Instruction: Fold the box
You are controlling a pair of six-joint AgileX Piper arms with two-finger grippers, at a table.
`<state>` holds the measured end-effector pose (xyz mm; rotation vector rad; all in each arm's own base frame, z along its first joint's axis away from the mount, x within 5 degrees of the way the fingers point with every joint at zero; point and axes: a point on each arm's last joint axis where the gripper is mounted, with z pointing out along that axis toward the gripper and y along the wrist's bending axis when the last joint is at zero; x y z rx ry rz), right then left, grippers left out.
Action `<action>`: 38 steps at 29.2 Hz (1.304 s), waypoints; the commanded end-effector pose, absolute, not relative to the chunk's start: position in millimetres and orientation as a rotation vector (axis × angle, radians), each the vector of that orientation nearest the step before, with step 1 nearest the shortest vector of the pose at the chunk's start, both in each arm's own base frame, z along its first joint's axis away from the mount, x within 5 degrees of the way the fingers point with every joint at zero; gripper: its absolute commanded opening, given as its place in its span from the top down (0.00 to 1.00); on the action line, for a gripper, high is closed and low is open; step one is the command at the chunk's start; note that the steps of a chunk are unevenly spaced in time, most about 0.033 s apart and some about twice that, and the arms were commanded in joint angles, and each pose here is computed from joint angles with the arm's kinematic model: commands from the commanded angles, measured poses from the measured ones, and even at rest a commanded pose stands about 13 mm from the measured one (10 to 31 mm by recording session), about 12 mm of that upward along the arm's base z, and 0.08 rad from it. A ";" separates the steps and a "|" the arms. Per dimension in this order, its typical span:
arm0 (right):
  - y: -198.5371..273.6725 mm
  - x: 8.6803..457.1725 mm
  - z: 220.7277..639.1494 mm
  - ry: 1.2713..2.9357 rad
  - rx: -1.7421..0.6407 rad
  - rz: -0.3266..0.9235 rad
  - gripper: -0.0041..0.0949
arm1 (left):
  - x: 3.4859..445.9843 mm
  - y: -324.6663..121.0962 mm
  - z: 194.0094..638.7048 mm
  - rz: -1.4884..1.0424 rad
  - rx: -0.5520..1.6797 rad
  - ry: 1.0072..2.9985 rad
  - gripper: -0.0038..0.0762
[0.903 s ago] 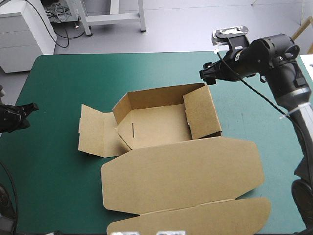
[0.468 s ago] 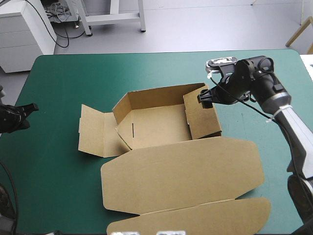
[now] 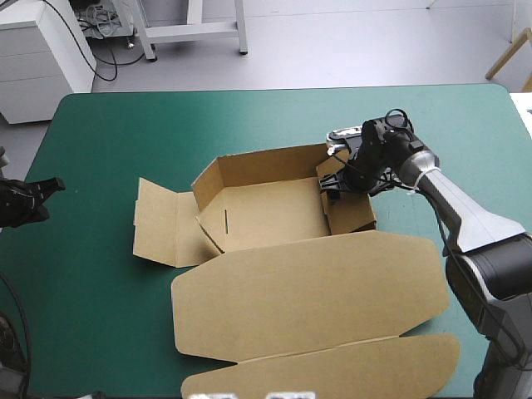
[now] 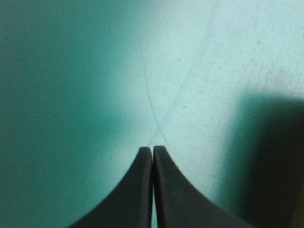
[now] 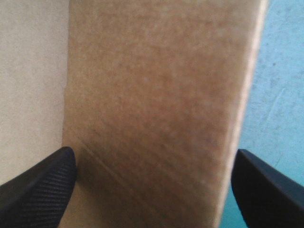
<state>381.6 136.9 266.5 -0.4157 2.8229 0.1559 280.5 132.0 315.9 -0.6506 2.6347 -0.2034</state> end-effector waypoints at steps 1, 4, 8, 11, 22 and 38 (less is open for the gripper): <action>136.3 379.2 292.0 2.732 -0.423 0.171 0.13 | 276.7 129.3 335.8 -0.195 -0.648 2.551 0.96; 136.0 378.1 292.0 2.743 -0.436 0.167 0.13 | 276.9 129.7 335.9 -0.190 -0.647 2.548 0.96; 135.7 377.2 292.8 2.750 -0.438 0.166 0.20 | 277.0 130.2 336.0 -0.183 -0.646 2.546 0.96; 135.5 376.5 293.5 2.752 -0.438 0.166 0.34 | 276.9 130.4 335.9 -0.178 -0.645 2.547 0.96; 128.1 369.9 318.3 2.662 -0.448 0.102 0.97 | 274.0 131.8 334.3 -0.136 -0.611 2.588 0.96; 98.8 280.1 449.2 2.323 -0.415 0.193 0.97 | 274.8 132.0 334.7 -0.088 -0.419 2.612 0.96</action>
